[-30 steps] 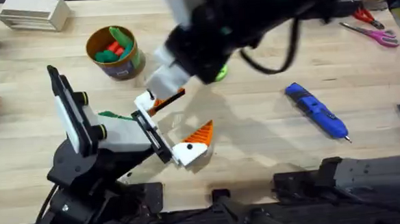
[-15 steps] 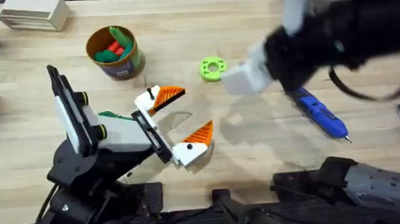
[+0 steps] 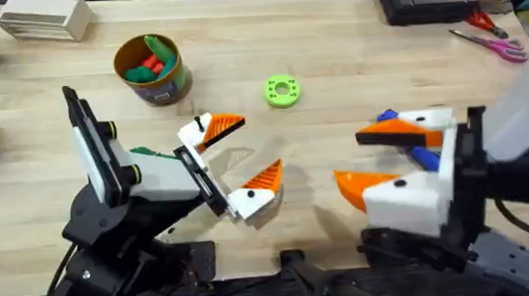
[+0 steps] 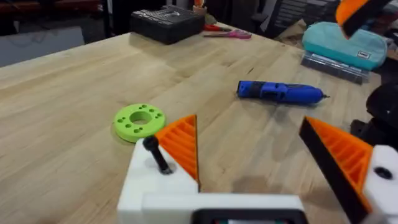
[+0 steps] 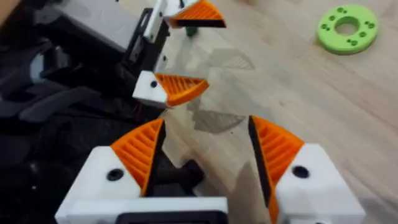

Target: Pick up the gripper from the table and insert it into the empty holder that is missing its gripper. Then pick up a screw, insert it into the mounting hole, and use the screwdriver to tighten it. Finally, clean up the table by picking up the vegetable and placing it into the bucket.

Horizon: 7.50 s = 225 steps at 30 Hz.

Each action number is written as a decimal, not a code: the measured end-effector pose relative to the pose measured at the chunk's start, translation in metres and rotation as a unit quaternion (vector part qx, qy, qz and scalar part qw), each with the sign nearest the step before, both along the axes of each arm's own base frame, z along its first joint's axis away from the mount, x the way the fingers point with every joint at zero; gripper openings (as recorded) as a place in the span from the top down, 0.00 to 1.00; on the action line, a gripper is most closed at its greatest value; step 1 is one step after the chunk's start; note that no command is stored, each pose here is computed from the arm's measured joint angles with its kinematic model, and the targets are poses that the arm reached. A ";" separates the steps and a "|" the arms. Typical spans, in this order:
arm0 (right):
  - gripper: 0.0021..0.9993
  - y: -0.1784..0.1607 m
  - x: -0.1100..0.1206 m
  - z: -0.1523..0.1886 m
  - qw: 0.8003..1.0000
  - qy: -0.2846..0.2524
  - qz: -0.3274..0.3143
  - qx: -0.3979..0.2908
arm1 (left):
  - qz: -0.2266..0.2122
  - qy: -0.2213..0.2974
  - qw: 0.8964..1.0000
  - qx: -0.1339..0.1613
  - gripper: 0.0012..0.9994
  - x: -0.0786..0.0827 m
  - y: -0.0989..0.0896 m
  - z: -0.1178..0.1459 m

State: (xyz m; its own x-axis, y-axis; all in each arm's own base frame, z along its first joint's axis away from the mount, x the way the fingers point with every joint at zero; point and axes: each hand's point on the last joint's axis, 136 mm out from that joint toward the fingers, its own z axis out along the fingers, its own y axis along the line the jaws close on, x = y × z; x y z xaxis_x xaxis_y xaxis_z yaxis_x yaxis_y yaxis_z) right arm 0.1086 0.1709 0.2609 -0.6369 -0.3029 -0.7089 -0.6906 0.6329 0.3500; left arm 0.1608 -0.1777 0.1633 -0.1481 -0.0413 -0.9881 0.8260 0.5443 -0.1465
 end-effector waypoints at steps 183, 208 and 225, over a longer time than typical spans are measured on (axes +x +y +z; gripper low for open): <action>0.97 0.140 0.089 0.102 0.910 -0.300 0.047 0.282 | -0.001 -0.001 1.000 0.003 1.00 0.000 0.000 -0.001; 0.97 0.140 0.090 0.098 0.915 -0.284 0.044 0.283 | -0.001 -0.001 1.000 0.003 1.00 0.000 0.000 -0.001; 0.97 0.140 0.091 0.097 0.918 -0.272 0.038 0.286 | -0.001 -0.001 1.000 0.003 1.00 0.000 0.000 -0.001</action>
State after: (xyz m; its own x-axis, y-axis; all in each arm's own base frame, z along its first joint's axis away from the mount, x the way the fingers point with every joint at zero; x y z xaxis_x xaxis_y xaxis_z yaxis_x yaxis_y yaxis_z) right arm 0.1991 0.3107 0.3577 -0.1337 0.1888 -0.9729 -0.8964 0.3955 0.2000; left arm 0.1605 -0.1778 0.1623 -0.1463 -0.0352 -0.9886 0.8271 0.5438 -0.1417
